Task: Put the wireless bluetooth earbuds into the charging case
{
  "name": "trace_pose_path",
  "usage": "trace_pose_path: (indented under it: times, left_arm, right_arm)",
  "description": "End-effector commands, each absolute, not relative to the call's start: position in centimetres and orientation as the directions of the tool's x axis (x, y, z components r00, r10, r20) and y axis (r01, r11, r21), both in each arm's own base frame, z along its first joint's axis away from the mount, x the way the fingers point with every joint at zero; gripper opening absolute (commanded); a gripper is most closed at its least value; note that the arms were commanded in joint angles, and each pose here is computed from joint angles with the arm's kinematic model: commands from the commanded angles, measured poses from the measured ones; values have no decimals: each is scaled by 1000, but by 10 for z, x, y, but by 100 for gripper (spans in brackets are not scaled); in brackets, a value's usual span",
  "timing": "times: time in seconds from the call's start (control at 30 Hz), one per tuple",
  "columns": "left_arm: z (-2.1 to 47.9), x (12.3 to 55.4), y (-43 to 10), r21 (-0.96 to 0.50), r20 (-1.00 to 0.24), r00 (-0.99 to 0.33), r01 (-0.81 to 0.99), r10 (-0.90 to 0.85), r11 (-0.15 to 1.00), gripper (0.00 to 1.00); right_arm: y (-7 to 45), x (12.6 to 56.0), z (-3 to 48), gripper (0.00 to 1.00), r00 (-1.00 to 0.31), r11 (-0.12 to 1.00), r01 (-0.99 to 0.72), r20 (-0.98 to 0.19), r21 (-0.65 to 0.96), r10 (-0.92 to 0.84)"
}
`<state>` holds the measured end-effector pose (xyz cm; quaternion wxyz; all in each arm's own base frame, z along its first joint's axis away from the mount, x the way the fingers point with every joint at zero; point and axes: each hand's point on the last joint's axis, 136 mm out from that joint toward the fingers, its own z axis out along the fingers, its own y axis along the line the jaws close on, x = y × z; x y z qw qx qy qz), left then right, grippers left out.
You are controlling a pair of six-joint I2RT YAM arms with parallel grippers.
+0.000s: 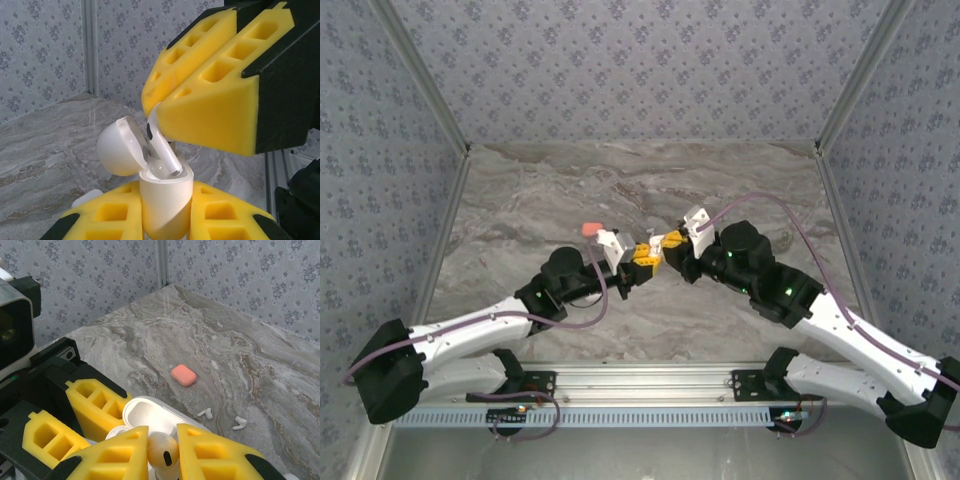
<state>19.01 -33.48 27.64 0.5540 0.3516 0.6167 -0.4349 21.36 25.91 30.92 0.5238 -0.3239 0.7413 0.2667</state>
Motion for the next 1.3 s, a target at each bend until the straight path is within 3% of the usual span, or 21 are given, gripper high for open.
trace_pose_path:
  times: [0.0, 0.3, 0.47, 0.8, 1.07, 1.27]
  left_arm:
    - [300, 185, -340, -112, -992, -85, 933, -93, 341, 0]
    - [302, 186, -340, -110, -992, -82, 932, -97, 346, 0]
    - [302, 187, -340, -111, -992, -80, 930, -101, 350, 0]
    - [303, 185, -339, -115, -990, -81, 932, -113, 343, 0]
    - [308, 177, -340, -119, -987, -80, 947, -138, 298, 0]
    - [312, 173, -342, -116, -986, -79, 956, -146, 269, 0]
  right_arm:
    - [266, 212, 324, 21, -205, 628, -777, -960, 41, -190]
    - [269, 208, 317, 22, -221, 609, -792, -952, 48, -213]
    - [271, 199, 316, 28, -234, 574, -816, -948, 70, -217]
    - [252, 195, 361, 63, -272, 551, -814, -959, 183, -84]
    - [232, 207, 342, 99, -455, 503, -759, -889, 413, 43]
    - [246, 205, 335, 100, -548, 382, -759, -834, 528, 64]
